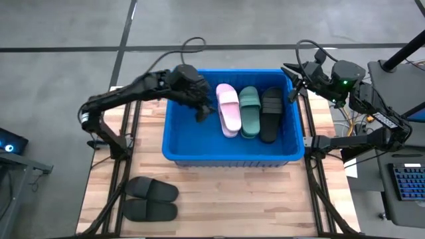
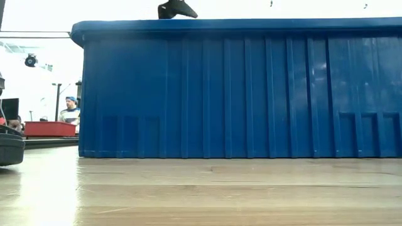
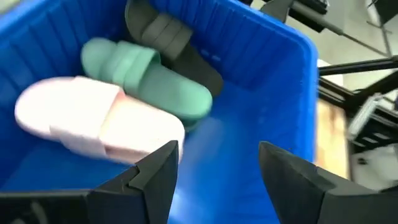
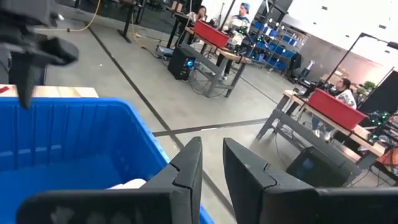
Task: Pick and place slides into bin
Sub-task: Put the black slide into the blue bin
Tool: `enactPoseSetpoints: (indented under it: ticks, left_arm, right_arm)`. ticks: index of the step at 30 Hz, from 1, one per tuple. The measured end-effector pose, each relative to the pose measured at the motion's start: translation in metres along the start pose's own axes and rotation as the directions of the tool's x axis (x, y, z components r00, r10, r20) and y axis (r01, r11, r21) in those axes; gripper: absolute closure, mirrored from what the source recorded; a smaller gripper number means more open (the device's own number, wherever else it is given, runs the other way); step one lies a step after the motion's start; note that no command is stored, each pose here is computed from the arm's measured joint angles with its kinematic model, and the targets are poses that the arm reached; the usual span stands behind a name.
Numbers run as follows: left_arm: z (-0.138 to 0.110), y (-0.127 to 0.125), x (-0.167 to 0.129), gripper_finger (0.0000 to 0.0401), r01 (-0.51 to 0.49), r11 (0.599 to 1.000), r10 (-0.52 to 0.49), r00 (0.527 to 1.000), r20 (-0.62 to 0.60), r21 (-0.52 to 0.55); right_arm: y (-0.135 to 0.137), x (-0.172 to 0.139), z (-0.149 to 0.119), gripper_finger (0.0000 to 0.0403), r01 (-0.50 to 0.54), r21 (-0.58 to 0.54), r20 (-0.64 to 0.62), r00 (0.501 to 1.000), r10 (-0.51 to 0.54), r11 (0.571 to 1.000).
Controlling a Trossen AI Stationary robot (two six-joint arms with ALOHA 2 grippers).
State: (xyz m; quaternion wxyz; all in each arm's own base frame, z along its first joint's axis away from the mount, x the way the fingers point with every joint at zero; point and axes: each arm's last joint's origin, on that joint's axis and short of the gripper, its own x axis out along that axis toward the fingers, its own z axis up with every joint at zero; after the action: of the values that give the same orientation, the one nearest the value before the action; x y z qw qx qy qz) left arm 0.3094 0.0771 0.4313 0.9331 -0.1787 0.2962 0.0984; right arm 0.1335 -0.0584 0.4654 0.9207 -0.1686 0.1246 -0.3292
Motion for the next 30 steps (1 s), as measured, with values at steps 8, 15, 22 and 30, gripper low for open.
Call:
enactPoseSetpoints:
  ticks: [8,15,22,30]
  left_arm:
    - [-0.024,-0.003,-0.053,0.0195,-0.046,0.990,0.028,0.990,-0.136,-0.132]
    - [-0.043,-0.007,-0.079,0.0195,-0.102,0.962,0.040,0.970,-0.240,-0.253]
    - [-0.050,-0.022,-0.091,0.0195,-0.045,0.981,-0.002,0.970,-0.243,-0.188]
    - [-0.068,-0.042,-0.131,0.0195,0.078,0.949,-0.158,0.956,-0.246,-0.304]
  right_arm:
    - [0.000,0.000,0.000,0.0346,0.000,0.018,0.000,1.000,0.000,1.000]
    - [0.000,0.000,0.000,0.0346,0.000,0.078,-0.001,1.000,0.000,0.997]
    - [0.001,0.000,0.000,0.0346,-0.024,0.206,0.008,1.000,0.023,0.978]
    - [0.006,0.000,0.002,0.0346,-0.230,0.353,0.081,0.973,0.216,0.907]
